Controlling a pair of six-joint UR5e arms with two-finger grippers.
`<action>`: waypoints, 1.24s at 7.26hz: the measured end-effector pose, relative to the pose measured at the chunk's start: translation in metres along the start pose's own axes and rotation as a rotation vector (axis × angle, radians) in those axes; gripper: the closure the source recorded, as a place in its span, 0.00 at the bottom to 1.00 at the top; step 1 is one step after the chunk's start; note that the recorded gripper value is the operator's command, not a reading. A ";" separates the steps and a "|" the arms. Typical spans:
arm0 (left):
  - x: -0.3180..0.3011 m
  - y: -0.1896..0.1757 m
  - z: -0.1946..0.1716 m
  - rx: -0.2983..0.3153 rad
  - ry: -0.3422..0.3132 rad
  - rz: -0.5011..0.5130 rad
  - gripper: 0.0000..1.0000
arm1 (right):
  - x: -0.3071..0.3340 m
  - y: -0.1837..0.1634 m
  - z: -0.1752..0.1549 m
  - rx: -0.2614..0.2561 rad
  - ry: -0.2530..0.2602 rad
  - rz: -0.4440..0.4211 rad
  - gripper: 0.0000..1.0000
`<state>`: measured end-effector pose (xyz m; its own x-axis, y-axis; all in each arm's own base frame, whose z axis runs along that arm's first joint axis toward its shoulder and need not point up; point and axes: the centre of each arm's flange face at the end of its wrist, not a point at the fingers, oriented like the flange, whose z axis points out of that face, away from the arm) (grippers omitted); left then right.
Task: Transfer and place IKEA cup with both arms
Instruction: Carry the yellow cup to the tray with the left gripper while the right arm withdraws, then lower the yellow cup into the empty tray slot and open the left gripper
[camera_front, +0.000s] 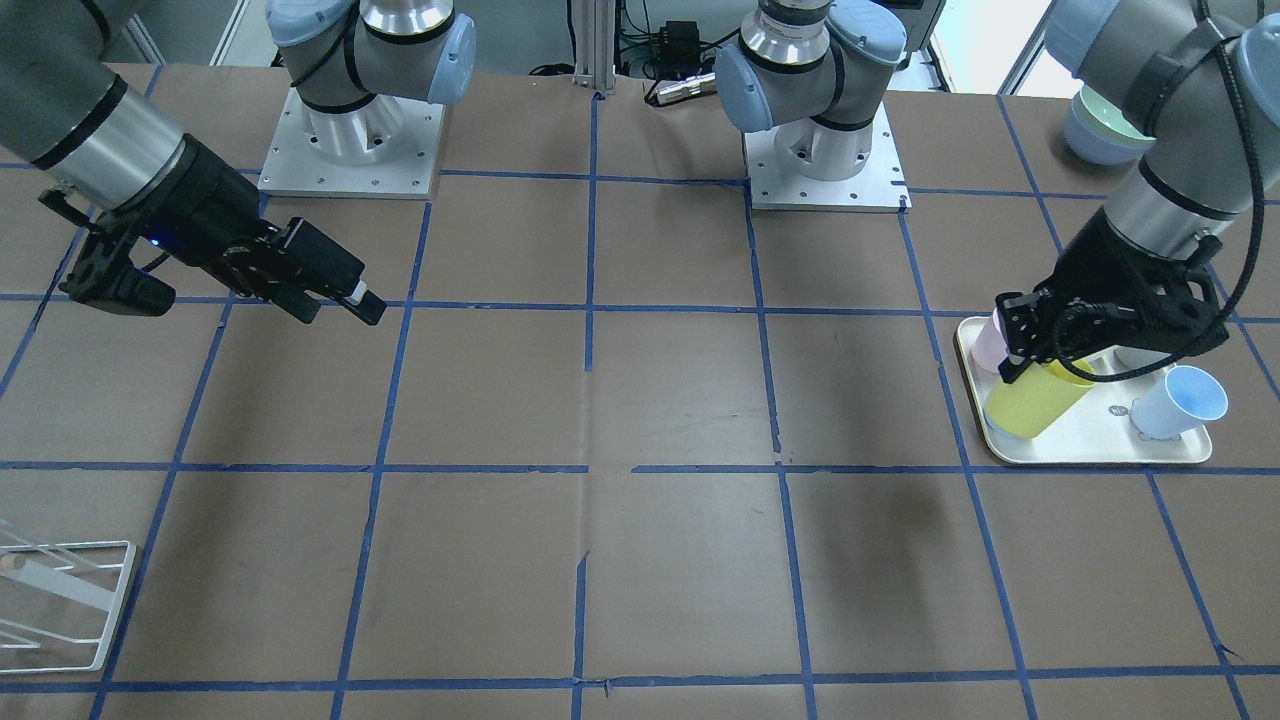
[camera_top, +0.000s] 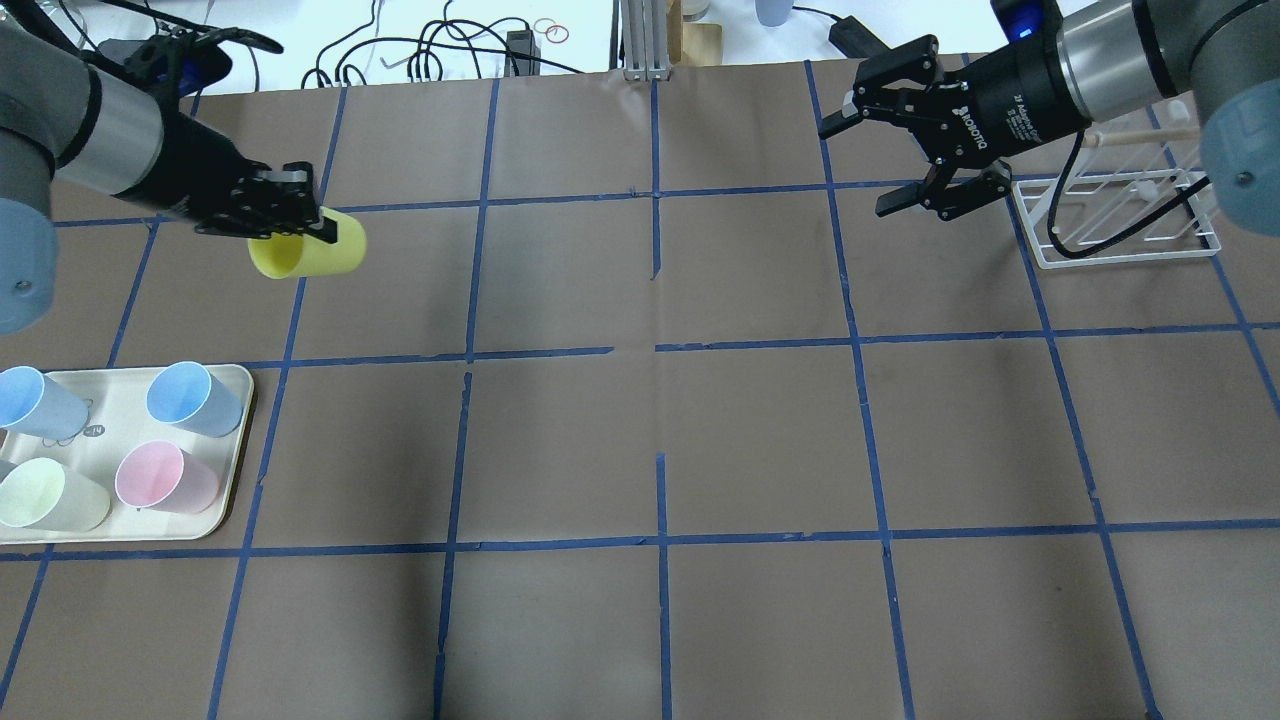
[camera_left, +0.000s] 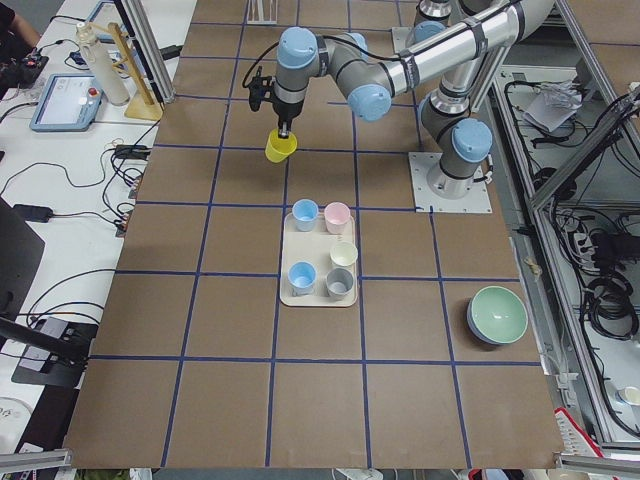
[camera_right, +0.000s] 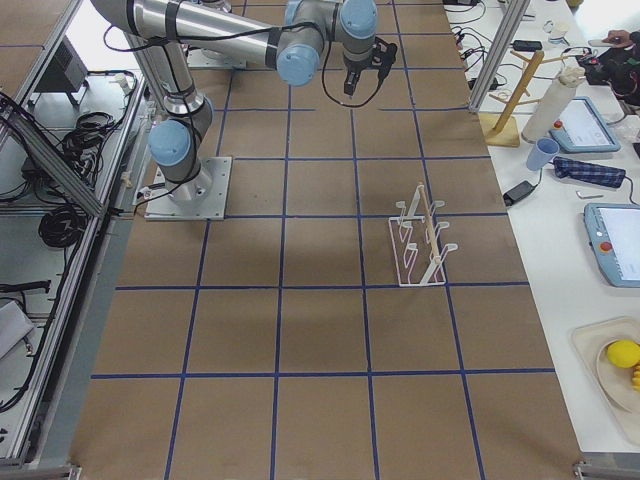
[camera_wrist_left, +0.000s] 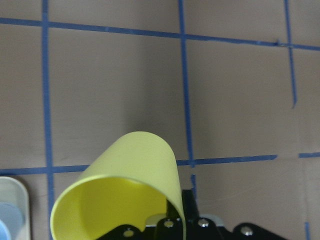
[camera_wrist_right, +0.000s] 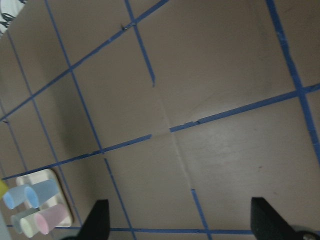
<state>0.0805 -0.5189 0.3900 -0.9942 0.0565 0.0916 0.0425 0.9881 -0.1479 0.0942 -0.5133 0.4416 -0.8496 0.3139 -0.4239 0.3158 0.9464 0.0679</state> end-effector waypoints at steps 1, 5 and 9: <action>-0.034 0.005 0.012 -0.042 -0.050 0.002 1.00 | -0.008 0.011 -0.001 0.019 0.150 -0.040 0.00; -0.141 0.022 0.048 -0.131 -0.155 -0.026 1.00 | -0.032 0.050 -0.054 0.030 0.434 -0.084 0.00; -0.170 0.034 0.100 -0.263 -0.157 -0.045 1.00 | -0.027 0.068 -0.045 0.000 0.469 -0.087 0.00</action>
<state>0.2412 -0.5096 0.2709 -0.9979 0.0089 -0.0642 0.0015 0.9934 0.1147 0.1197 -0.4540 0.4982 -0.9718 0.2343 0.0258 0.2354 0.9706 0.0503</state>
